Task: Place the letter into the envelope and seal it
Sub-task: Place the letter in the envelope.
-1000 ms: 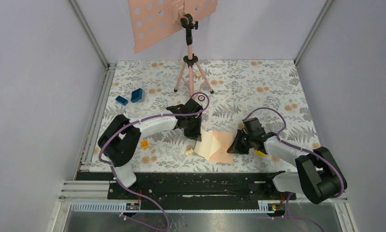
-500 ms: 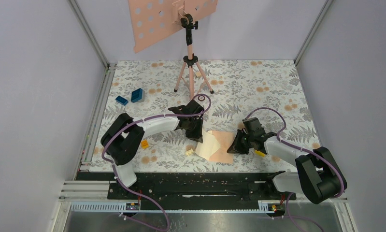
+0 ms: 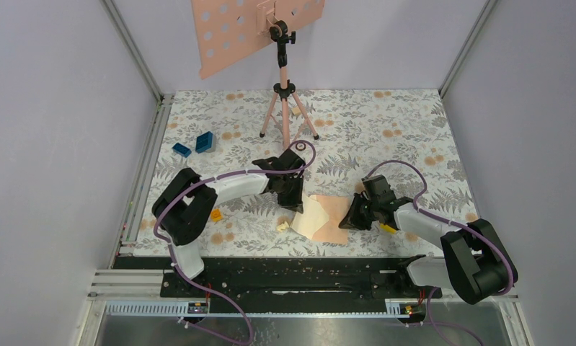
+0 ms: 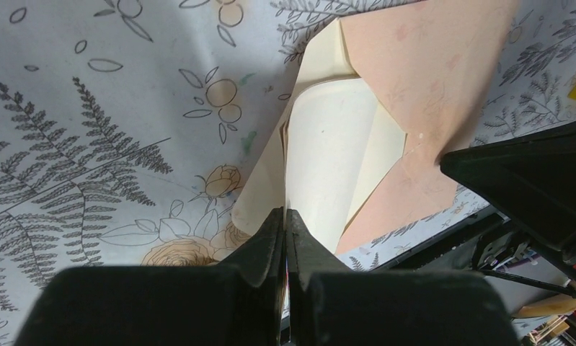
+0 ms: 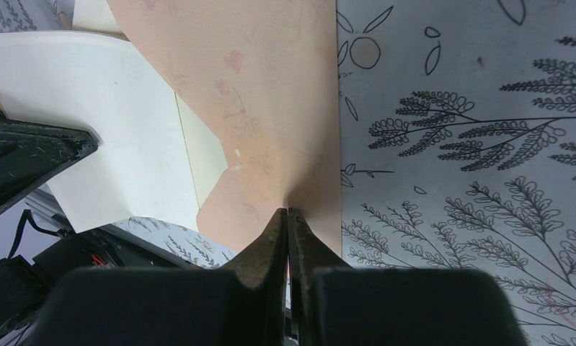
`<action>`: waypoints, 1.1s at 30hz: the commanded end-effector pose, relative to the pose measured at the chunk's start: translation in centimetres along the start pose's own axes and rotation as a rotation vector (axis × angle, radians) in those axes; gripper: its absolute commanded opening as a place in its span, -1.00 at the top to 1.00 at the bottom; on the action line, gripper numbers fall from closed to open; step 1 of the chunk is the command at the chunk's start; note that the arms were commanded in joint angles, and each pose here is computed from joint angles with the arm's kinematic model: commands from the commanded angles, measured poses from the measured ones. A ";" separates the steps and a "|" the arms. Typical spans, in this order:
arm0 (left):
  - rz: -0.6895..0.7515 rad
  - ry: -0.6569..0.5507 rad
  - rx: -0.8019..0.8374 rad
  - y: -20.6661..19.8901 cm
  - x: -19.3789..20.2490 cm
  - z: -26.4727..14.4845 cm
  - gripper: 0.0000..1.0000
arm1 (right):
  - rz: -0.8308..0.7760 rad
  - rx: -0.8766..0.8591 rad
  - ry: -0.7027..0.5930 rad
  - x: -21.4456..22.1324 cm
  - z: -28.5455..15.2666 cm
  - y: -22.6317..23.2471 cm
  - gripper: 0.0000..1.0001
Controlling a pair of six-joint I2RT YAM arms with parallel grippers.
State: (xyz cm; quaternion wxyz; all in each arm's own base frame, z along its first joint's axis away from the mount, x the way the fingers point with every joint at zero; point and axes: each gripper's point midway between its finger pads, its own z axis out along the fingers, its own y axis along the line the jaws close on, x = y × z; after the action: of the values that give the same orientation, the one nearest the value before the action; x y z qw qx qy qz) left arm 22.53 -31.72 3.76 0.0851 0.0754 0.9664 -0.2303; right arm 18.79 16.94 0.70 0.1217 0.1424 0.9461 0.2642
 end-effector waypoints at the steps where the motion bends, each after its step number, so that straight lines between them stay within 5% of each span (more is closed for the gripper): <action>1: 0.020 -0.031 0.063 -2.1 -1.5 -0.2 1.00 | -0.001 0.167 -0.005 0.8 0.4 -4.1 1.00; 33: -0.111 -0.054 0.119 -3.5 -0.6 2.5 1.00 | 0.007 0.168 -0.007 0.7 0.5 -4.1 1.00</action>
State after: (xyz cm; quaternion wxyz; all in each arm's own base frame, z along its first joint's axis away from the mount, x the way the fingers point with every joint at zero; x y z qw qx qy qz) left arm 22.60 -34.72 3.24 0.0862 0.0235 0.9572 -0.2754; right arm 18.79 16.95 0.70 0.1210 0.1444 0.9458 0.2643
